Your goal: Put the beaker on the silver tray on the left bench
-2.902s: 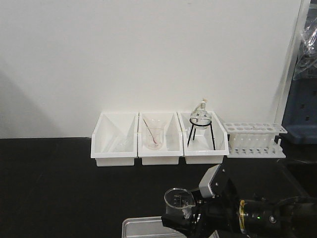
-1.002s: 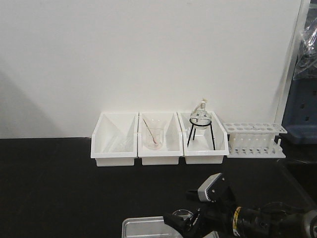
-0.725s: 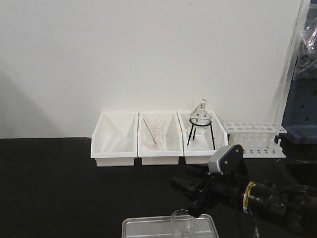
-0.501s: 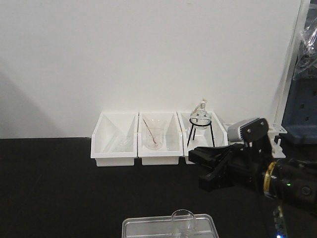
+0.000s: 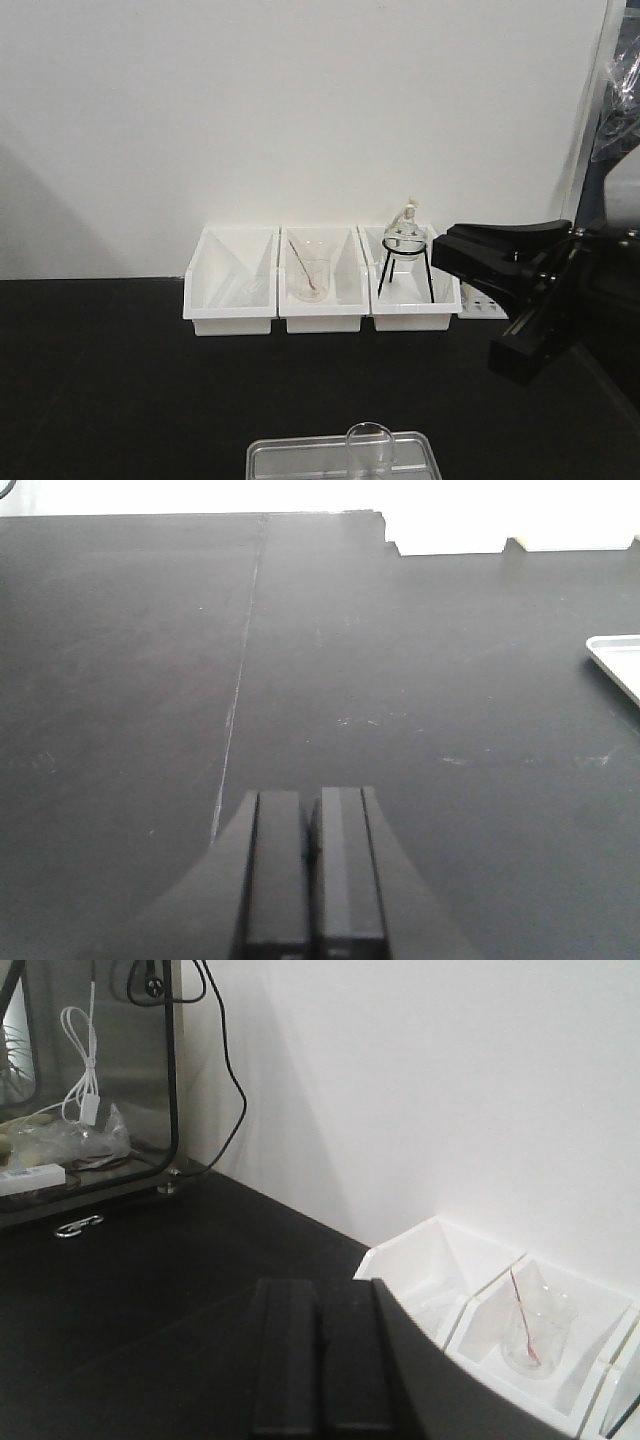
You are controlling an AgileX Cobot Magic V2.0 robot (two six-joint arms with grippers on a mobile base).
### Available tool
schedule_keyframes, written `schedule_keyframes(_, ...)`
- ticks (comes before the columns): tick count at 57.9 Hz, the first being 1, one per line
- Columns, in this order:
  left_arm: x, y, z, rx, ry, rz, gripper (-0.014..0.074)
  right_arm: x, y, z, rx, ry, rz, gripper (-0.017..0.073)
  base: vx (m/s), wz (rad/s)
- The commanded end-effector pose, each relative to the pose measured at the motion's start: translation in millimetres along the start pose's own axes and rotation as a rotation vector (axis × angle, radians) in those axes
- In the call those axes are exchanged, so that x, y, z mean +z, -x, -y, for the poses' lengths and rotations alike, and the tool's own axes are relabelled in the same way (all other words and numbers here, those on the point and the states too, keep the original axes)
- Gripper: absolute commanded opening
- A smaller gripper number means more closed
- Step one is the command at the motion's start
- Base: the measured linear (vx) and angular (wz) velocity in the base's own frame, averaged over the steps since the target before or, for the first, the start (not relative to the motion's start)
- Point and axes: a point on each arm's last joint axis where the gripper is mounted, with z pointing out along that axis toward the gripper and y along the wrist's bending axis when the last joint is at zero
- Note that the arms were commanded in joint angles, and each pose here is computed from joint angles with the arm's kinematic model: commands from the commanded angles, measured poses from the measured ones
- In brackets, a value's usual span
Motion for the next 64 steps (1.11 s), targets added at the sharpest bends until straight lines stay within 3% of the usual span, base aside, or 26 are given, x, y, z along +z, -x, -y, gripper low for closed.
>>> schedule_keyframes(1,2,-1,0.4,-0.006,-0.007,0.065,0.0001,-11,21,-5.9,-0.008,-0.004,0.078,-0.0011,0.00,0.00)
schedule_keyframes(13,2,-1,0.4,-0.006,-0.007,0.065,0.0001,-19,27,-7.1,-0.004,-0.040,0.105,-0.0011,0.00,0.00)
schedule_keyframes(23,2,-1,0.4,-0.006,-0.007,0.065,0.0001,-17,23,13.1,0.055,-0.236,0.096,-0.0011,0.00,0.00)
schedule_keyframes(28,2,-1,0.4,-0.006,-0.007,0.065,0.0001,-19,23,22.4,0.037,-0.337,0.097,-0.0011,0.00,0.00)
schedule_keyframes(36,2,-1,0.4,-0.006,-0.007,0.065,0.0001,-26,25,34.4,-0.044,-0.498,0.093,-0.0011,0.00,0.00)
schedule_keyframes(42,2,-1,0.4,-0.006,-0.007,0.065,0.0001,-33,23,37.2,-0.040,-0.581,0.047,-0.0011,0.00,0.00)
schedule_keyframes(43,2,-1,0.4,-0.006,-0.007,0.065,0.0001,-35,22,37.4,-0.061,-0.595,0.018,-0.0011,0.00,0.00)
schedule_keyframes(51,2,-1,0.4,-0.006,-0.007,0.065,0.0001,-42,12,39.1,-0.036,-0.647,-0.122,-0.0011,0.00,0.00)
schedule_keyframes(64,2,-1,0.4,-0.006,-0.007,0.065,0.0001,-58,4,28.8,-0.016,-0.647,-0.213,-0.0011,0.00,0.00)
